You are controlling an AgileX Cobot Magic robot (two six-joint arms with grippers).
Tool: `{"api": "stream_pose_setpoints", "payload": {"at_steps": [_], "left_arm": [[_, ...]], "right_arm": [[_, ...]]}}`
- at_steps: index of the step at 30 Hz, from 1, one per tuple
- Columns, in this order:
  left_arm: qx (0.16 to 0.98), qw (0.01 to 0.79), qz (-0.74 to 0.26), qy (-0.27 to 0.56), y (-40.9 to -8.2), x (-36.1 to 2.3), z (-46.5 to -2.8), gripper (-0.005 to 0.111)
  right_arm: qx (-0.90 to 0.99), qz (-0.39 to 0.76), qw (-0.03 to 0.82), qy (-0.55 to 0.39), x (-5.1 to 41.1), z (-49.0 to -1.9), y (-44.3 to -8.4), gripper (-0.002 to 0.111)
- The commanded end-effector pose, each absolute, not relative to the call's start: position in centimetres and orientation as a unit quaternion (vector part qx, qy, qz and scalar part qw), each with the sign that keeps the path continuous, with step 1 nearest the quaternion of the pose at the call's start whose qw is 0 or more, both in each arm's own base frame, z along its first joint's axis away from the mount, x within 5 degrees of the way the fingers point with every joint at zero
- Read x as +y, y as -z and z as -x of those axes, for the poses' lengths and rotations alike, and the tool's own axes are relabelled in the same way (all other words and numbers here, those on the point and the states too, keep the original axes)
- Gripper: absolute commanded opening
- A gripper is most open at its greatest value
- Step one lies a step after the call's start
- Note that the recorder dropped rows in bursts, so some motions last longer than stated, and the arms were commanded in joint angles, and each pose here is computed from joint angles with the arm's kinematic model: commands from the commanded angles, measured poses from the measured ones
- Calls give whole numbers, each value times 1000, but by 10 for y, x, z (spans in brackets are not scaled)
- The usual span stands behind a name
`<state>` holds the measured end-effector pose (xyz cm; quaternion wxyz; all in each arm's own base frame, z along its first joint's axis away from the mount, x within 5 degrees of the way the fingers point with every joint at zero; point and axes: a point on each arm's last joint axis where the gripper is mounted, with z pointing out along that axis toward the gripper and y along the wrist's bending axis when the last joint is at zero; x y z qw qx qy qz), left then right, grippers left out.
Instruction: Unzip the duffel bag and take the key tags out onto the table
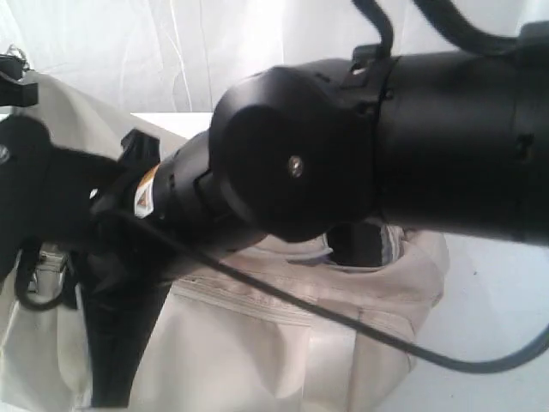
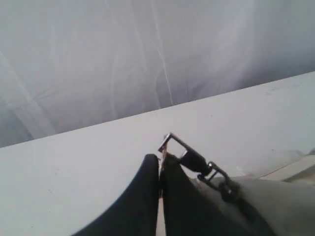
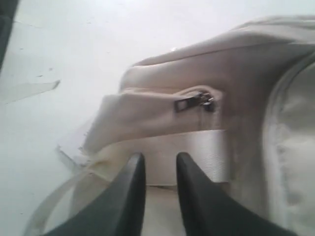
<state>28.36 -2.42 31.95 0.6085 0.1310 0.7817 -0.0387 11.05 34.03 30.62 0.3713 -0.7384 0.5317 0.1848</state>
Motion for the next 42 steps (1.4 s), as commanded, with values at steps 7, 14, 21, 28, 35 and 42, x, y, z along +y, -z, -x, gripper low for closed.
{"api": "stream_pose_setpoints", "payload": {"at_steps": [7, 14, 21, 28, 35, 42], "left_arm": [[763, 635, -108, 52, -343, -22, -275, 0], [760, 625, -161, 76, -341, -31, -272, 0], [749, 621, -200, 115, -342, -41, -268, 0], [738, 619, -220, 152, -343, -47, -265, 0], [734, 620, -230, 157, -344, -49, -263, 0], [734, 623, -224, 154, -346, -48, -262, 0]], "right_arm": [[565, 642, 457, -244, 354, -117, -319, 49], [592, 663, 386, -247, 363, -116, -289, 49], [598, 650, 399, -247, 369, -120, -282, 49], [577, 647, 448, -218, 371, -131, -284, 49], [558, 692, 435, -140, 356, -160, -275, 51], [491, 794, 358, 1, 341, -159, -261, 41]]}}
